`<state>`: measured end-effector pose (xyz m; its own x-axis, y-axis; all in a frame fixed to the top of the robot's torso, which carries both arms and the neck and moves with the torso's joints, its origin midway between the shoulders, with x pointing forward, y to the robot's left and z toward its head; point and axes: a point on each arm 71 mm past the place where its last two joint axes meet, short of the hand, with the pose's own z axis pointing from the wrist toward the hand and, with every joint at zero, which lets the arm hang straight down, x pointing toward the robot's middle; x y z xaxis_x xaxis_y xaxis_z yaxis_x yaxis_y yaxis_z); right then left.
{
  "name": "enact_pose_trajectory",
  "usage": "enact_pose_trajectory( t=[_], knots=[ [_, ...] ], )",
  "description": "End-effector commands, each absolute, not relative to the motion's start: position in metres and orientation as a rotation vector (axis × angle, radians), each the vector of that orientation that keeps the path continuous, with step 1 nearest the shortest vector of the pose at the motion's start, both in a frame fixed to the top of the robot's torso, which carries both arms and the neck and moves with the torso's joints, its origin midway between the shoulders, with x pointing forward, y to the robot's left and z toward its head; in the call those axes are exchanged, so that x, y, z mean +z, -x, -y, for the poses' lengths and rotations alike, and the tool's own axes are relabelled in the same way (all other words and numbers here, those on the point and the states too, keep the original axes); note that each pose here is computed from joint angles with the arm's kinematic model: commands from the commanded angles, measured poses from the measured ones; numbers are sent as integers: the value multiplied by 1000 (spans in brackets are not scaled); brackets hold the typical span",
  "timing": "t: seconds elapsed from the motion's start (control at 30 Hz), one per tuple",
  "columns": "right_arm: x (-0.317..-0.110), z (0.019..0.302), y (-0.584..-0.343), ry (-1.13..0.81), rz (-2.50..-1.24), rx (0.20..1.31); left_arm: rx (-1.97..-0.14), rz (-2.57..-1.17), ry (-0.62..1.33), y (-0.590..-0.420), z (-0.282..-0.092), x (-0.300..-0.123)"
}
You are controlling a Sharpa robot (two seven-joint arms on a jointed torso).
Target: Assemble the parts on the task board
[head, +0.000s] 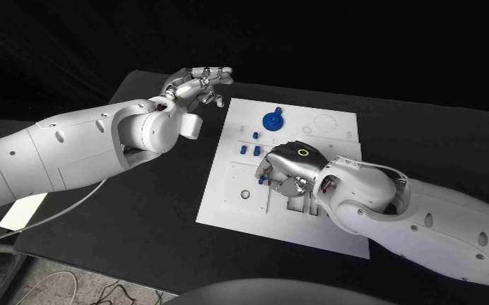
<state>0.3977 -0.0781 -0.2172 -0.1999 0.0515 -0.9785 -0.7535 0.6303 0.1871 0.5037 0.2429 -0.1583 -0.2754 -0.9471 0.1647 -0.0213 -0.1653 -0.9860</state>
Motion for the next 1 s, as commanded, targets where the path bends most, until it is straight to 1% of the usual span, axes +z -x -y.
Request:
enact_pose_trajectory(
  t=[0.03,0.3,0.6,1.0],
  knots=[
    [-219,78,-397,618,-1635,801,-1566,-1333,1172,-504,-241,-157],
    [-219,78,-397,617,-1637,797,-1567,-1334,1172,-504,-241,-157],
    [-223,77,-400,613,-1658,762,-1567,-1336,1173,-503,-240,-157],
    [-223,74,-402,595,-1635,757,-1564,-1342,1176,-503,-240,-158]
  ],
)
